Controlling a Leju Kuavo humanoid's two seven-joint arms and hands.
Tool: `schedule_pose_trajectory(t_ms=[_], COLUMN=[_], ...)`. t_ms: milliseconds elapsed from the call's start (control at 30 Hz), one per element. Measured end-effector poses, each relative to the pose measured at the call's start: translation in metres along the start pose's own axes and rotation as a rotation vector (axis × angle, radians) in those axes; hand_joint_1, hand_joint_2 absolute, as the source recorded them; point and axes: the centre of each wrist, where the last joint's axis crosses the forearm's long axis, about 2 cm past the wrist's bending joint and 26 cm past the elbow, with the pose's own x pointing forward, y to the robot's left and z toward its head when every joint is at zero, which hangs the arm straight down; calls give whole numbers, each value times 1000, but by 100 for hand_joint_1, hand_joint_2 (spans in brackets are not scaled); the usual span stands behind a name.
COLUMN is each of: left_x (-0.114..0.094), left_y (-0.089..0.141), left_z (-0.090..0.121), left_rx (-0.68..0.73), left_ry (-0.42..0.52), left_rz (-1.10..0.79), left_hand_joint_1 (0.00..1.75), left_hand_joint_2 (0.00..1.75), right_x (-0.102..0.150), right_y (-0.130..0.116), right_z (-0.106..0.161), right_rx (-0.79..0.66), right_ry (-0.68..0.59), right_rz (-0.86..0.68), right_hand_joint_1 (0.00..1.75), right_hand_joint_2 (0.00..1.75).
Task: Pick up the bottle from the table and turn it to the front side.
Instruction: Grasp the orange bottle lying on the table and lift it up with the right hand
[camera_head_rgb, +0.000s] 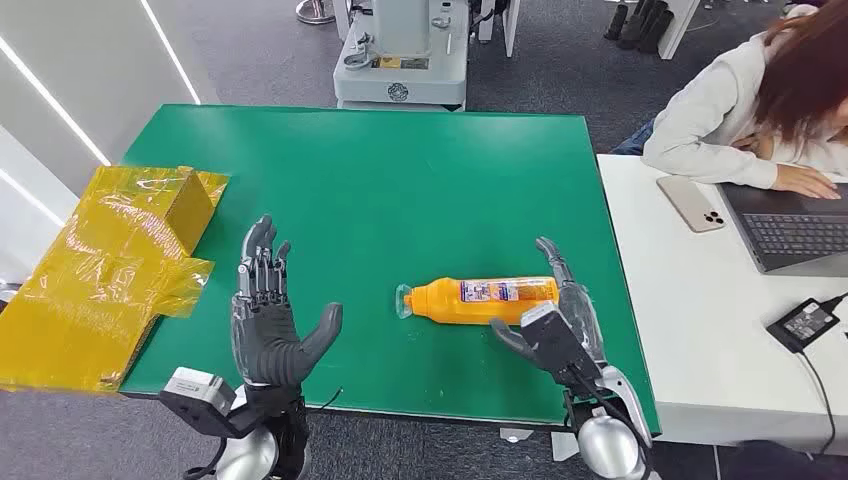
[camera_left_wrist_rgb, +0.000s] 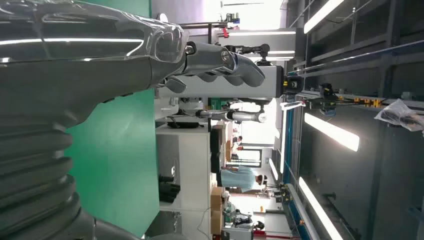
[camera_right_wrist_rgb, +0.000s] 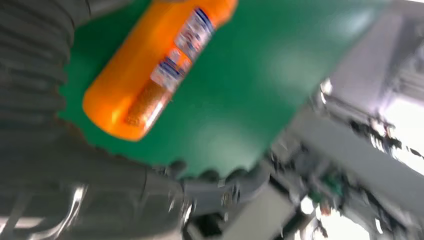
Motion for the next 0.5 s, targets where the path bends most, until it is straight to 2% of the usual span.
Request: schedule_pose_trajectory(t_ms=[267, 500], left_x=[-14, -26], left_y=[1, 5], left_z=[-5, -10], left_rx=[-32, -42], left_ry=[75, 152], left_rz=[49, 88], left_hand_joint_1=[0, 0], left_hand_joint_2=[175, 175], right_x=[-48, -58], right_y=[-26, -27], right_z=[-15, -25], right_rx=[225, 358], right_ry=[159, 239], right_rz=[-76, 18], right_hand_joint_1=[0, 0], right_hand_joint_2=[175, 175])
